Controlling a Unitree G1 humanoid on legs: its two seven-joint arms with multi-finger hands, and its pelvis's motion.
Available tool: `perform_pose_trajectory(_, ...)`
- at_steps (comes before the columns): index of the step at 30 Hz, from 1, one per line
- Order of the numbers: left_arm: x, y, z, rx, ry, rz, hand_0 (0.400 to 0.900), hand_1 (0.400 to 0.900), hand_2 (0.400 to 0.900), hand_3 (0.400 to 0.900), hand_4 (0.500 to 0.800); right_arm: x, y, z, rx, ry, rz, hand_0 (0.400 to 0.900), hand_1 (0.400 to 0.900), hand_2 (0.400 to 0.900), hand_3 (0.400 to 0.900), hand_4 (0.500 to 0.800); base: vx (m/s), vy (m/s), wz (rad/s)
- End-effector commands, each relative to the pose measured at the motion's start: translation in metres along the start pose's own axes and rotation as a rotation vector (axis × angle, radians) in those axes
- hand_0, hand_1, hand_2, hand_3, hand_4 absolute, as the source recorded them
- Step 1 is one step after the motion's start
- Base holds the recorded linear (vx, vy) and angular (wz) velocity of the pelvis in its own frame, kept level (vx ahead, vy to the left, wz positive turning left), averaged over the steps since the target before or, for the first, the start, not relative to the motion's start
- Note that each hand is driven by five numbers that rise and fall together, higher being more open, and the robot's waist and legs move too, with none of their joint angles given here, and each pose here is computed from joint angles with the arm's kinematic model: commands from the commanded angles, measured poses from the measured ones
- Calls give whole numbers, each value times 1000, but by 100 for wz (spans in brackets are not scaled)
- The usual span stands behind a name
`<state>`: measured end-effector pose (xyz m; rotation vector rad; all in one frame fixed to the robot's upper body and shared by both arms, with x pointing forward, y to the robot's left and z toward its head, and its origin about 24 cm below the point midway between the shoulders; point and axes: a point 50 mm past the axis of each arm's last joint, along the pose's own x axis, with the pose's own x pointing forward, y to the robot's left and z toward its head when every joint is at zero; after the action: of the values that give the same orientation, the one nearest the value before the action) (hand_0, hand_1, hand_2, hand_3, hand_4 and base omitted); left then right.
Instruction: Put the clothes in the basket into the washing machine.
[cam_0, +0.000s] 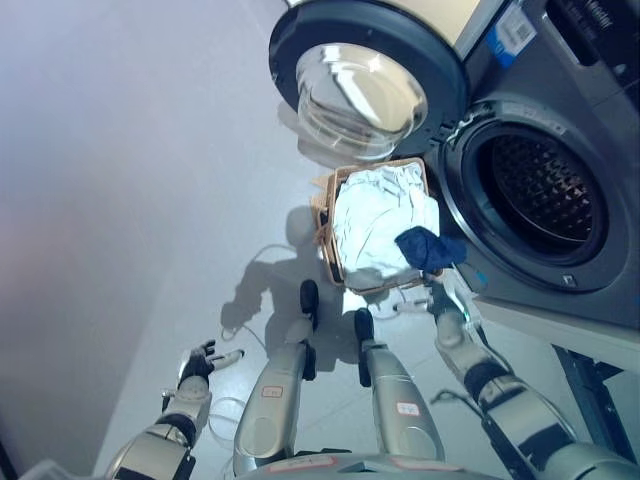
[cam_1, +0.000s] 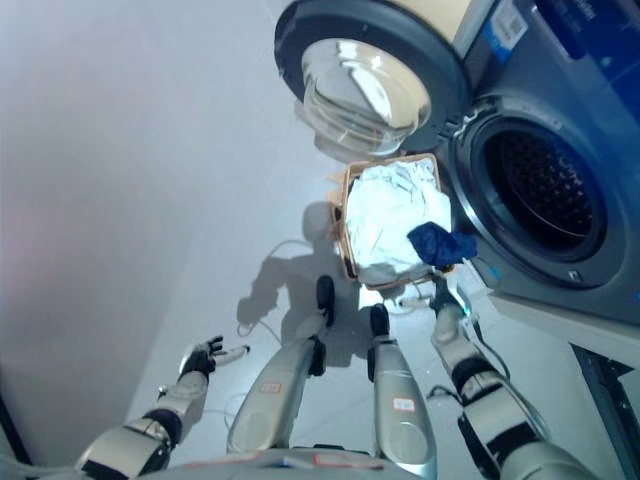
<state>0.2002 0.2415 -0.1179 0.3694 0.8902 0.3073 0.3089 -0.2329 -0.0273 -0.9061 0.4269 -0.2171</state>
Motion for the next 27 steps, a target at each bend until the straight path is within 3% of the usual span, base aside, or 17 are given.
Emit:
perform_pose_trajectory(1,-3,1,-7,-2,-7,44,900,900,900,900,800,12,-57,-5,-215,-73,-268,900,900,900,900,800,-18,-36,13)
perform_pose_trajectory(9,-1,-8,22,-45,-84,8,900,900,900,900,800,33,-119,23,-319,-45,-453,900,900,900,900,800,-30,-41,9)
perform_pose_trajectory(16,0,-10,54,-109,-167,-2,900,900,900,900,800,38,-153,40,-294,-45,-558,900,900,900,900,800,-58,-56,17)
perform_pose_trajectory(22,-4,-14,81,-184,-259,-18,900,900,900,900,800,36,-197,64,-293,-89,-730,900,900,900,900,800,-69,-49,22)
perform_pose_trajectory(27,-8,-23,84,-193,-279,-52,900,900,900,900,800,36,-210,65,-325,-81,-743,900,900,900,900,800,-12,-11,15)
